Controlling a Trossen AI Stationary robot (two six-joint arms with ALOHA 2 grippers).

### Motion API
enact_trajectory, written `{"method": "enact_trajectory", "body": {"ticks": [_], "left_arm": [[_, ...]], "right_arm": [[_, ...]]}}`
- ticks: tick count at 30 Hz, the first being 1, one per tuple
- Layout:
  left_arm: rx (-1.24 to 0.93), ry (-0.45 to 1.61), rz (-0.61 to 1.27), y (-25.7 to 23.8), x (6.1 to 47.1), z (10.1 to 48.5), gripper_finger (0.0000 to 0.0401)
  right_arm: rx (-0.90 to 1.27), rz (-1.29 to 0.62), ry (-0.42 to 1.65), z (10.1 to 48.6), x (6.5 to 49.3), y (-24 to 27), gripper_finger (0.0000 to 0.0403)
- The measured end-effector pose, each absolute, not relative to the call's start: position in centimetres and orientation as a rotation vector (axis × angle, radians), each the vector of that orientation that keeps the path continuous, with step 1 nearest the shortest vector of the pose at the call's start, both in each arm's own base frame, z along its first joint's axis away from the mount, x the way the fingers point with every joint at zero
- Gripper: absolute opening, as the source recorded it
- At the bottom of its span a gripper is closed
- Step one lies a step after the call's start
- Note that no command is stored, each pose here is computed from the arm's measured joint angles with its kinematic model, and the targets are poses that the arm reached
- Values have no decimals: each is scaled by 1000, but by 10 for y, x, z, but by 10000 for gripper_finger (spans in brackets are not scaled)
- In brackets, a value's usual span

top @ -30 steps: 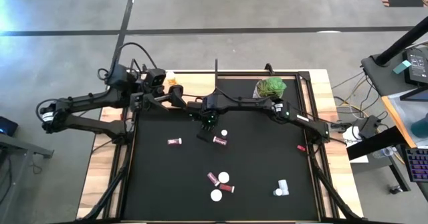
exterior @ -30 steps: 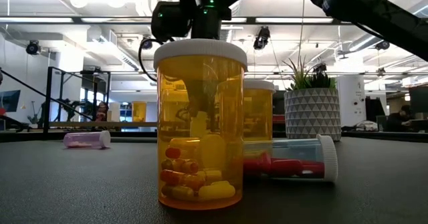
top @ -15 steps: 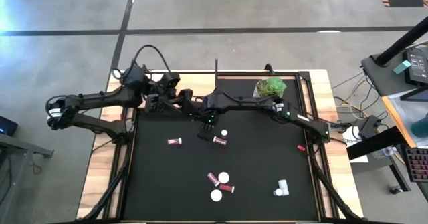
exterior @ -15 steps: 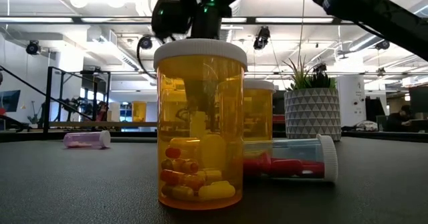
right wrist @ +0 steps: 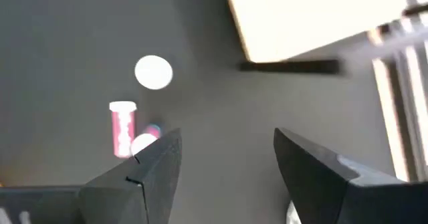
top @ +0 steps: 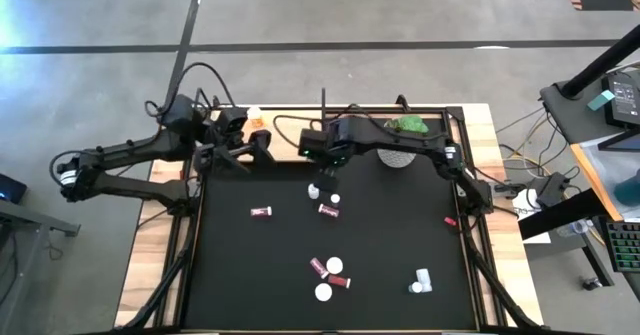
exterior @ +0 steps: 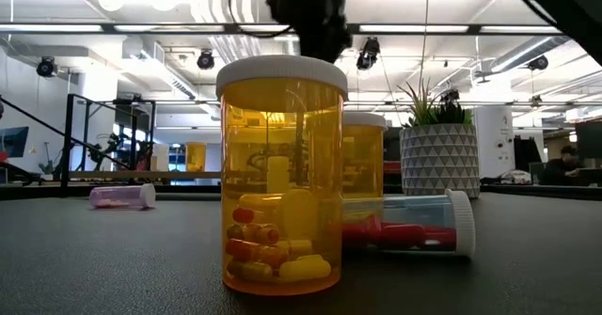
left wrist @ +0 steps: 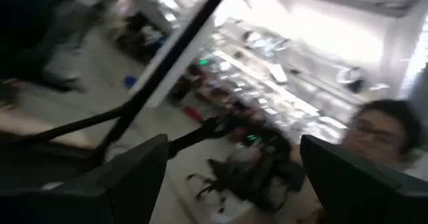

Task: Pick and place medicine bottles onto shelf by color
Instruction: Put the top white pill bottle on the shelf aligned with the other white pill bottle

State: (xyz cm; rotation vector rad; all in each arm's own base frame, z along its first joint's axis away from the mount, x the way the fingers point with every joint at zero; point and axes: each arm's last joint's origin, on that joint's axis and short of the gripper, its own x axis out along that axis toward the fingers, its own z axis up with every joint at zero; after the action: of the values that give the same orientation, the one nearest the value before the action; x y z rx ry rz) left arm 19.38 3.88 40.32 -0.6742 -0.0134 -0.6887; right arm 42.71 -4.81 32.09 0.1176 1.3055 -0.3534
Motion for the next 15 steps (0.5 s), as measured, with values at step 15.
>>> {"method": "enact_trajectory", "body": {"ticks": [15], "left_arm": [[-614,339,101,72,220,326,322]], "right_arm": [[304,-583,1290,335,341,-36,228]]}}
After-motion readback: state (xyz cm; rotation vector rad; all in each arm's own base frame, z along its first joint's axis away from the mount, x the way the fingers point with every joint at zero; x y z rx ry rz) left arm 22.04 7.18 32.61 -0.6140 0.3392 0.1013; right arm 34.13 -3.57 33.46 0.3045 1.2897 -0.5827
